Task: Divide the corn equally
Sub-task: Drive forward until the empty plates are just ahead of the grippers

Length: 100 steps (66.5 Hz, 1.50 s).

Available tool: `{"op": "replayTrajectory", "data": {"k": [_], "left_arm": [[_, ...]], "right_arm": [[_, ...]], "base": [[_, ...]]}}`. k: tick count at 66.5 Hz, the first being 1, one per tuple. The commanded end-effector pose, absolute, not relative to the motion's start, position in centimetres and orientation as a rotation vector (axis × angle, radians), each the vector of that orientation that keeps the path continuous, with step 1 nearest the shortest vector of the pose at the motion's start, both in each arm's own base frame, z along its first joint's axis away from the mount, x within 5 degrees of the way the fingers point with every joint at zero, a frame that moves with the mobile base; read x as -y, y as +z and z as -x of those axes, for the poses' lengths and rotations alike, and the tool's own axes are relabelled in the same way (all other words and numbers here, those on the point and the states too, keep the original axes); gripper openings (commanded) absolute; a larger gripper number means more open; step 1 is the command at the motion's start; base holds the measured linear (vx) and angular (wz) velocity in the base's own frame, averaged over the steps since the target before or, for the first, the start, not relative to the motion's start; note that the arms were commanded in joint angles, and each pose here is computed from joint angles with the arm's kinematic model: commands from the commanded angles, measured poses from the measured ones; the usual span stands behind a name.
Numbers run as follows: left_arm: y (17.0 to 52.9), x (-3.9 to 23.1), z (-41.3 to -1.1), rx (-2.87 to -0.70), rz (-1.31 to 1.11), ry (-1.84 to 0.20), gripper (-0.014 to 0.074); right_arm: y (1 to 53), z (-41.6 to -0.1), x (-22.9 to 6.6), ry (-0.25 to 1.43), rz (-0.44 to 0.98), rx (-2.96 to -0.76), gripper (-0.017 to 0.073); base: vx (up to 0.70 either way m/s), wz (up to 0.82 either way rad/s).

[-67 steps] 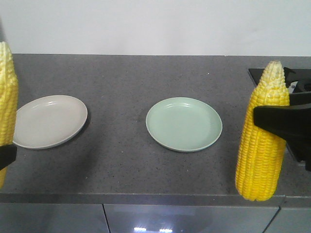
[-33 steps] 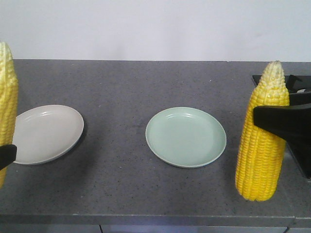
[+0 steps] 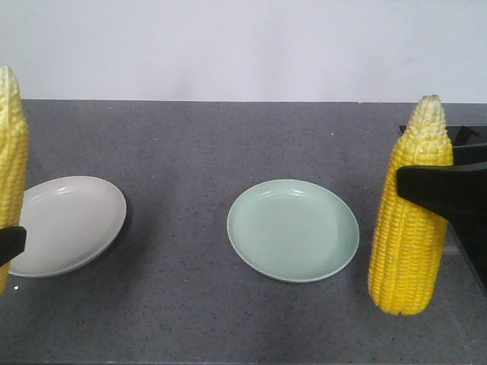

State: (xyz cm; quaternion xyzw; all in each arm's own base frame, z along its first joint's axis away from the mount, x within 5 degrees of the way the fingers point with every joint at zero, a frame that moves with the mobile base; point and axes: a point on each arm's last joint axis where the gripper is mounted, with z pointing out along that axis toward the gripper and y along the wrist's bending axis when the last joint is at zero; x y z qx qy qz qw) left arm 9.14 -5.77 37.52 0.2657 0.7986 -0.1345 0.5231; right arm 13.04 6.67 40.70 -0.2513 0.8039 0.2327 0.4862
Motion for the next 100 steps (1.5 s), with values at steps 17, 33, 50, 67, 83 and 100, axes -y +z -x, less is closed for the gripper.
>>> {"op": "replayTrajectory", "data": {"k": [17, 33, 50, 67, 83, 100], "left_arm": [[38.83, 5.91, -9.27, -1.826, -0.599, -0.351, 0.0271], [38.83, 5.91, -9.27, -1.826, -0.599, -0.351, 0.0271], [38.83, 5.91, -9.27, -1.826, -0.599, -0.351, 0.0271], [38.83, 5.91, -9.27, -1.826, -0.599, -0.351, 0.0271], [38.83, 5.91, -9.27, -1.826, -0.599, -0.351, 0.0271], [38.83, 5.91, -9.27, -1.826, -0.599, -0.351, 0.0271]], "right_arm": [[42.05, -12.97, -6.63, 0.573, 0.569, -1.874, 0.0244], [42.05, -12.97, -6.63, 0.573, 0.569, -1.874, 0.0244], [42.05, -12.97, -6.63, 0.573, 0.569, -1.874, 0.0244], [42.05, -12.97, -6.63, 0.572, 0.569, -1.873, 0.0244], [42.06, -12.97, -6.63, 0.573, 0.568, -1.873, 0.0244], [42.06, -12.97, -6.63, 0.573, 0.568, -1.873, 0.0244]], "base": [[0.05, 0.00], [0.05, 0.00], [0.06, -0.01], [0.06, -0.03], [0.02, -0.03], [0.00, 0.00]]}}
